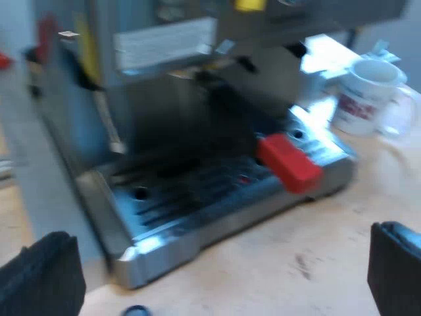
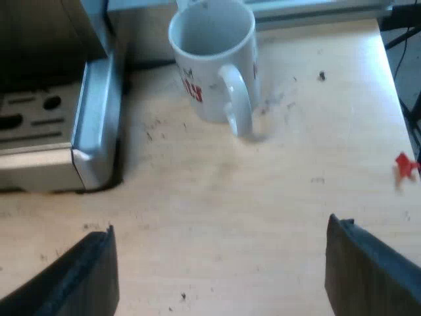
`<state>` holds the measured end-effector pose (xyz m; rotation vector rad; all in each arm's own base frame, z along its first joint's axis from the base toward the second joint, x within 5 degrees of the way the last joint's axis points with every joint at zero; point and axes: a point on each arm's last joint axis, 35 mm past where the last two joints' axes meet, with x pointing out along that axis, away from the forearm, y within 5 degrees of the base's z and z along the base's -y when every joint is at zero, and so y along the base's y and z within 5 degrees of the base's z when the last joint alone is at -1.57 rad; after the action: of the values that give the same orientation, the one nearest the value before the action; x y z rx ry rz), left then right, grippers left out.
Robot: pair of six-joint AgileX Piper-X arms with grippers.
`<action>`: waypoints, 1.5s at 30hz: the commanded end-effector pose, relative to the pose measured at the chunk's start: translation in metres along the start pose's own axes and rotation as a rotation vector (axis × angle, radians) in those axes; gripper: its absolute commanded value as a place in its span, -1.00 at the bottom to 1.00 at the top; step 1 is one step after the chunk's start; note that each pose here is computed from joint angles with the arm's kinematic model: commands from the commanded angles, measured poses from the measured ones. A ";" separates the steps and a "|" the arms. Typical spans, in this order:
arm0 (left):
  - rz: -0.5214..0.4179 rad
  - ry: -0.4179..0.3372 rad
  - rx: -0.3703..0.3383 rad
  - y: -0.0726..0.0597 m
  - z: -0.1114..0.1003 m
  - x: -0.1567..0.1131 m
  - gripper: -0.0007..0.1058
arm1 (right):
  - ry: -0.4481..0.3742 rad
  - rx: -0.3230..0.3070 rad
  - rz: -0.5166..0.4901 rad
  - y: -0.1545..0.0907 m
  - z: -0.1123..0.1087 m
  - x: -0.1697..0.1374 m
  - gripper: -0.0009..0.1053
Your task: Place mug into machine
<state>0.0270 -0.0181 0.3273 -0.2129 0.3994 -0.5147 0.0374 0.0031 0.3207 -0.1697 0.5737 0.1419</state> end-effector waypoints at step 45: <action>-0.505 0.178 0.111 0.003 -0.040 0.075 0.68 | -0.067 -0.240 0.022 -0.010 -0.034 0.222 0.28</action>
<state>0.0707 -0.0576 0.2643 -0.1554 0.5050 -1.0339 0.2023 0.0050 0.1674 -0.3745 0.5303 0.2384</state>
